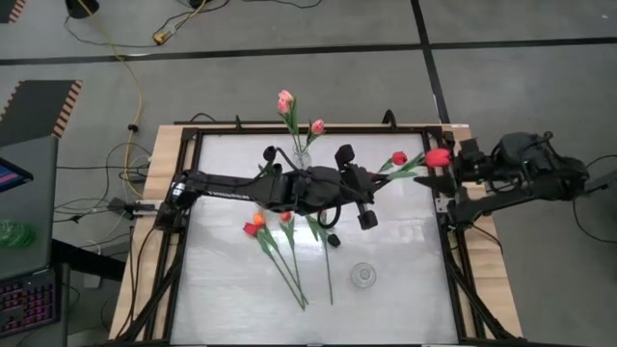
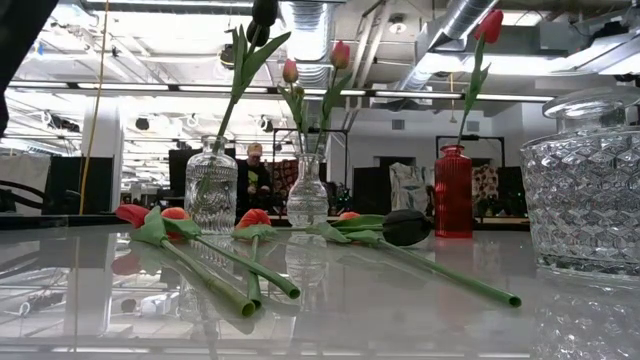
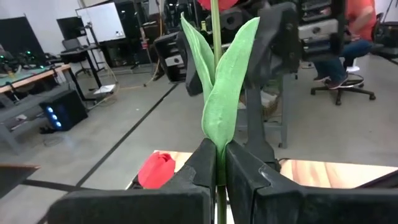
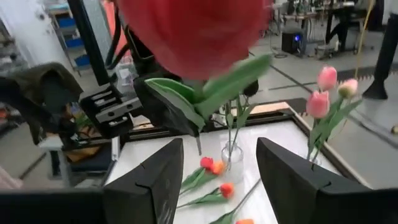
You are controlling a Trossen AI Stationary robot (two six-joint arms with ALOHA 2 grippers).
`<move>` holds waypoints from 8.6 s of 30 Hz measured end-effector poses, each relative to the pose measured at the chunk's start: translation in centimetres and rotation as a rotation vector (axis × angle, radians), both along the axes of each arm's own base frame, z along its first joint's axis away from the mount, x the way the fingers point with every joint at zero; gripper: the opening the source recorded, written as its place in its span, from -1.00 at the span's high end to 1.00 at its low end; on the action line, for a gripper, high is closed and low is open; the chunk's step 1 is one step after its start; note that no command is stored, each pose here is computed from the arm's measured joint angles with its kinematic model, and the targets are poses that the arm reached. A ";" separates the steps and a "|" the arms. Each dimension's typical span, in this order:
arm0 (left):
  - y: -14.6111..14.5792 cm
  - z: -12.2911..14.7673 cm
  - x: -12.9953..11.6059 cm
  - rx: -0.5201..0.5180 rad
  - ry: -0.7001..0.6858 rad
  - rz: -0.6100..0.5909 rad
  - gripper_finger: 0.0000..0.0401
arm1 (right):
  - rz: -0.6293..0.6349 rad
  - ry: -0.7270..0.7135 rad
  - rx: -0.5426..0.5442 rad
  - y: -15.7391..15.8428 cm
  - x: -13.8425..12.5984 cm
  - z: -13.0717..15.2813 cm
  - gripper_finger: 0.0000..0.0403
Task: Sort flowers into vase by color
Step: Put the red tulip into the red vase
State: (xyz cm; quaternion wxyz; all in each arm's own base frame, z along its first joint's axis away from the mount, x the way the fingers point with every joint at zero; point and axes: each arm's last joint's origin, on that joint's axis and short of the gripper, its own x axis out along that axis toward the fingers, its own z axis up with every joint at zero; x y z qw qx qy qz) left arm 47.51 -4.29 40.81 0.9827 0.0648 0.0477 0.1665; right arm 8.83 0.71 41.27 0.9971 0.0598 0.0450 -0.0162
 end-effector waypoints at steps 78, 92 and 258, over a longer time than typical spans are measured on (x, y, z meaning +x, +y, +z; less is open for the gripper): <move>-4.2 -14.3 -18.9 -0.216 0.252 -0.074 0.41 | -0.328 0.200 -0.031 -0.4 4.3 -1.5 0.81; -4.1 -15.0 -19.0 -0.205 0.248 -0.072 0.41 | -0.445 0.308 -0.007 -1.1 3.6 -0.6 0.81; -3.7 -23.5 -24.6 -1.398 0.531 0.614 0.41 | -0.147 0.690 -0.108 4.8 14.3 -1.5 -0.11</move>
